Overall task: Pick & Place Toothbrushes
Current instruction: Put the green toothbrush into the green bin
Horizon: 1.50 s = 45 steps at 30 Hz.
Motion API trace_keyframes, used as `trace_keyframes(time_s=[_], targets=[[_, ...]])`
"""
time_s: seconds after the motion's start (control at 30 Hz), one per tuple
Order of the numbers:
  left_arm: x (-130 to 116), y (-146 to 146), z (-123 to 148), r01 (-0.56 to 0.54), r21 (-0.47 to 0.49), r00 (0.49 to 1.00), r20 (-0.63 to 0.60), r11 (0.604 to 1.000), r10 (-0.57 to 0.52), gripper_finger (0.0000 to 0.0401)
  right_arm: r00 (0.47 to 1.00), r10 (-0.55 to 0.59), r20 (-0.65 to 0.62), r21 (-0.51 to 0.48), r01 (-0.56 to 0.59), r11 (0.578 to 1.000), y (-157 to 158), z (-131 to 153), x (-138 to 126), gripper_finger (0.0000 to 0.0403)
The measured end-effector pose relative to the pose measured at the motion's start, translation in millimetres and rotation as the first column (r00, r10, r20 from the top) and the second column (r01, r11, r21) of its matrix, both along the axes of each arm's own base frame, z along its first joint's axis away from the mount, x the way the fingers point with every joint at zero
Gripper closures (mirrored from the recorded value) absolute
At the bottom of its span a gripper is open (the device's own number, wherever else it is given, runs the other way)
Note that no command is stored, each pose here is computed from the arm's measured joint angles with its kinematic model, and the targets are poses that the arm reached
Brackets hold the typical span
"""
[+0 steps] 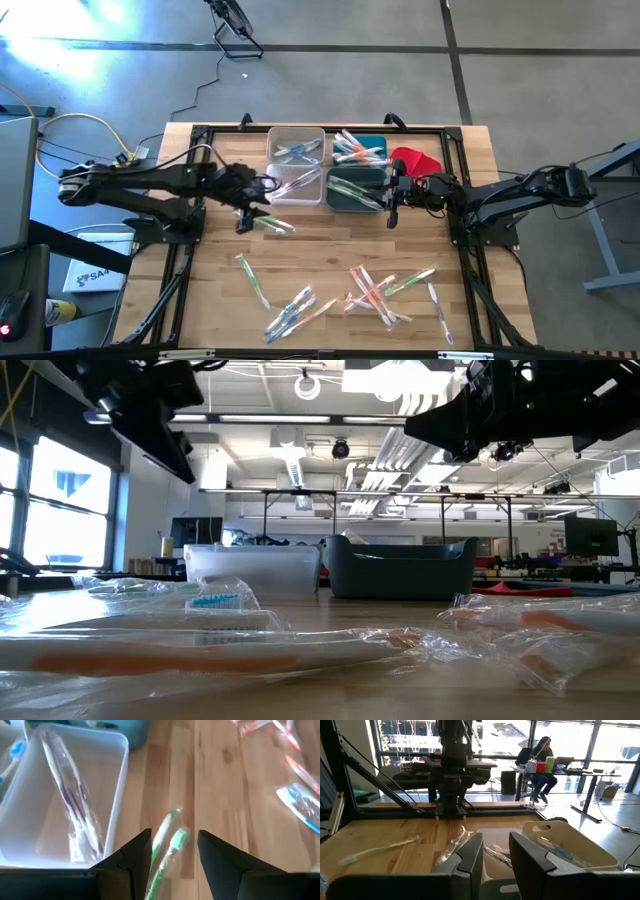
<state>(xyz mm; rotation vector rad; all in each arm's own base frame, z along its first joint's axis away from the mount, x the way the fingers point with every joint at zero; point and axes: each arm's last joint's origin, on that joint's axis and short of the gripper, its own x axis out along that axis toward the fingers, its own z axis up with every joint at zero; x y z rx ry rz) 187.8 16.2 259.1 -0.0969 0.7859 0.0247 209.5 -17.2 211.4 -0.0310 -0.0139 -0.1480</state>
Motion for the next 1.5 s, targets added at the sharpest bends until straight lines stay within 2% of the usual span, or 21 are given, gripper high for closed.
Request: trace_keyframes(time_s=[0.2, 0.4, 0.53, 0.87, 1.13, 1.2, 1.33, 1.5], targets=[[-15, -10, -8, 0.053, 0.006, 0.999, -0.013, 0.999, -0.053, 0.0244, 1.0, 0.0, 0.0, 0.0, 0.0, 1.0, 0, 0, 0, 0.0316], [-18, -13, -13, 0.106, 0.035, 0.994, -0.014, 0.994, -0.106, 0.0244, 1.0, 0.0, -0.002, 0.0, 0.0, 1.0, 0, 0, 0, 0.0316], [-16, -13, -11, 0.089, 0.024, 0.996, 0.017, 0.996, -0.089, 0.0244, 1.0, 0.0, -0.001, 0.0, 0.0, 1.0, 0, 0, 0, 0.0316], [-9, -13, -3, -0.003, -0.083, 0.992, 0.123, 0.997, 0.014, 0.0244, 1.0, 0.0, 0.0, 0.0, 0.0, 1.0, 0, 0, 0, 0.0316], [-7, -13, -1, -0.057, -0.157, 0.988, 0.135, 0.986, 0.079, 0.0244, 1.0, 0.0, 0.0, 0.0, 0.0, 1.0, 0, 0, 0, 0.0316], [-7, -14, -1, -0.038, -0.168, 0.988, 0.143, 0.985, 0.062, 0.0244, 1.0, 0.0, 0.0, 0.0, 0.0, 1.0, 0, 0, 0, 0.0316], [-5, -22, 3, 0.088, -0.199, 0.981, 0.187, 0.976, -0.05, 0.0244, 1.0, 0.0, 0.0, 0.0, 0.0, 1.0, 0, 0, 0, 0.0316], [0, -41, 2, 0.156, -0.172, 0.972, 0.201, 0.973, -0.12, 0.0244, 1.0, -0.004, 0.0, 0.0, 0.004, 1.0, 0, 0, 0, 0.0316]])
